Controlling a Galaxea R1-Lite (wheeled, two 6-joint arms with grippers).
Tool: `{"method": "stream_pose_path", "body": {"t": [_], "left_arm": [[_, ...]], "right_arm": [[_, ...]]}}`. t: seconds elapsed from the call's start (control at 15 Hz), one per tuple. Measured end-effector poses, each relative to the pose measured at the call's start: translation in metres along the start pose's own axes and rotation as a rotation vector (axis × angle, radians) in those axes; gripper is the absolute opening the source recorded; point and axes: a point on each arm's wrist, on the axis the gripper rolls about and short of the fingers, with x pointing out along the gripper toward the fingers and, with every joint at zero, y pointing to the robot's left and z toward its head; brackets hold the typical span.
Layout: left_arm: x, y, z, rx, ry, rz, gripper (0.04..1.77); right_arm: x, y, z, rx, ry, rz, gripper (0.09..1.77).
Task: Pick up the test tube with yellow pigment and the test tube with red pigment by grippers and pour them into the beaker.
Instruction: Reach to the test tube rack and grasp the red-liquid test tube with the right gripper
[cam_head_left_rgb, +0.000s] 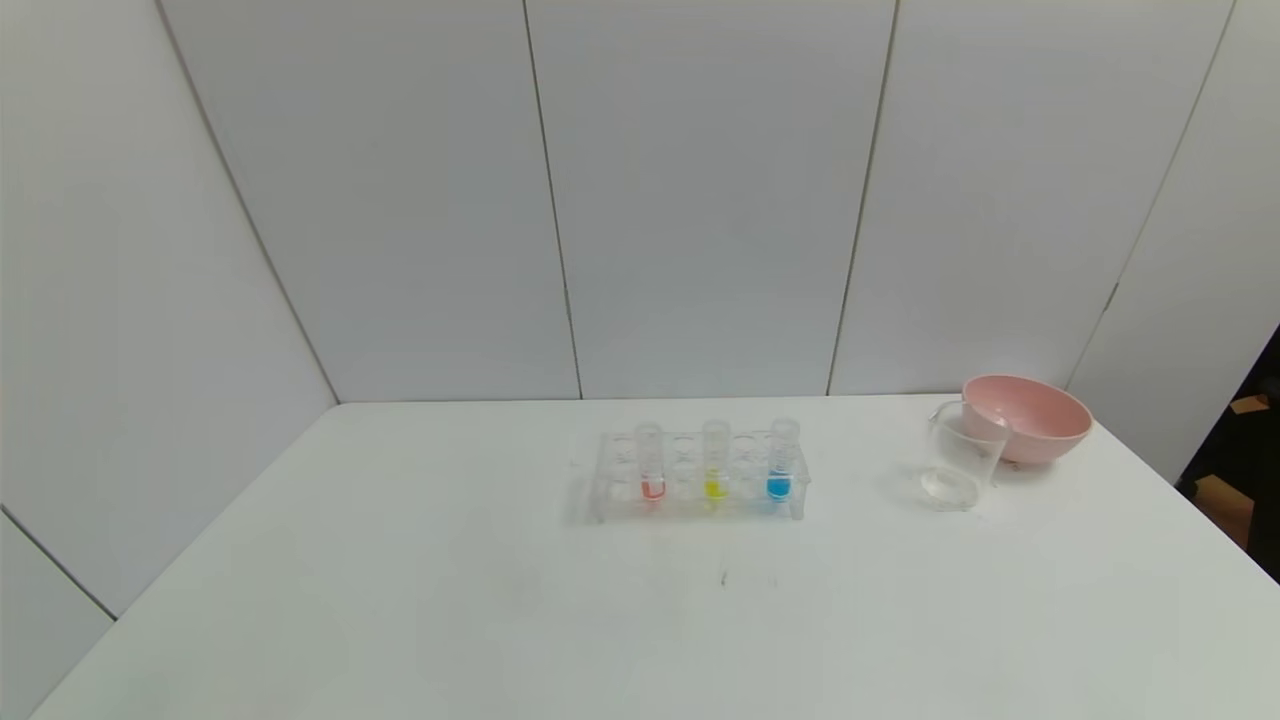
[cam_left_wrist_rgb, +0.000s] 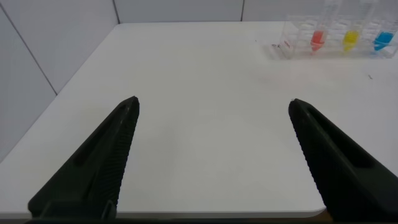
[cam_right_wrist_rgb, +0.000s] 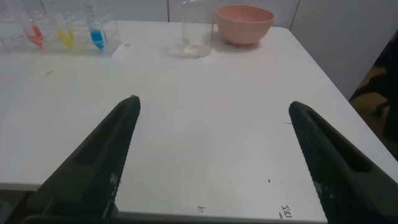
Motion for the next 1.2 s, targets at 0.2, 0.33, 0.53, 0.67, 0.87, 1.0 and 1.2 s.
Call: {"method": "stream_pose_path", "body": {"t": [0.2, 0.33, 0.53, 0.67, 0.87, 1.0, 1.2], "left_arm": [[0.0, 0.0, 0.0, 0.0, 0.0, 0.0, 1.72], [0.0, 0.0, 0.0, 0.0, 0.0, 0.0, 1.72], [0.0, 0.0, 0.0, 0.0, 0.0, 0.0, 1.72], [0.0, 0.0, 0.0, 0.0, 0.0, 0.0, 1.72], [0.0, 0.0, 0.0, 0.0, 0.0, 0.0, 1.72], [0.0, 0.0, 0.0, 0.0, 0.0, 0.0, 1.72], [0.0, 0.0, 0.0, 0.0, 0.0, 0.0, 1.72]], "right_arm": [[0.0, 0.0, 0.0, 0.0, 0.0, 0.0, 1.71], [0.0, 0.0, 0.0, 0.0, 0.0, 0.0, 1.71], [0.0, 0.0, 0.0, 0.0, 0.0, 0.0, 1.71], [0.0, 0.0, 0.0, 0.0, 0.0, 0.0, 1.71], [0.0, 0.0, 0.0, 0.0, 0.0, 0.0, 1.71], [0.0, 0.0, 0.0001, 0.001, -0.001, -0.001, 1.71], [0.0, 0.0, 0.0001, 0.002, -0.001, 0.0, 1.71]]}}
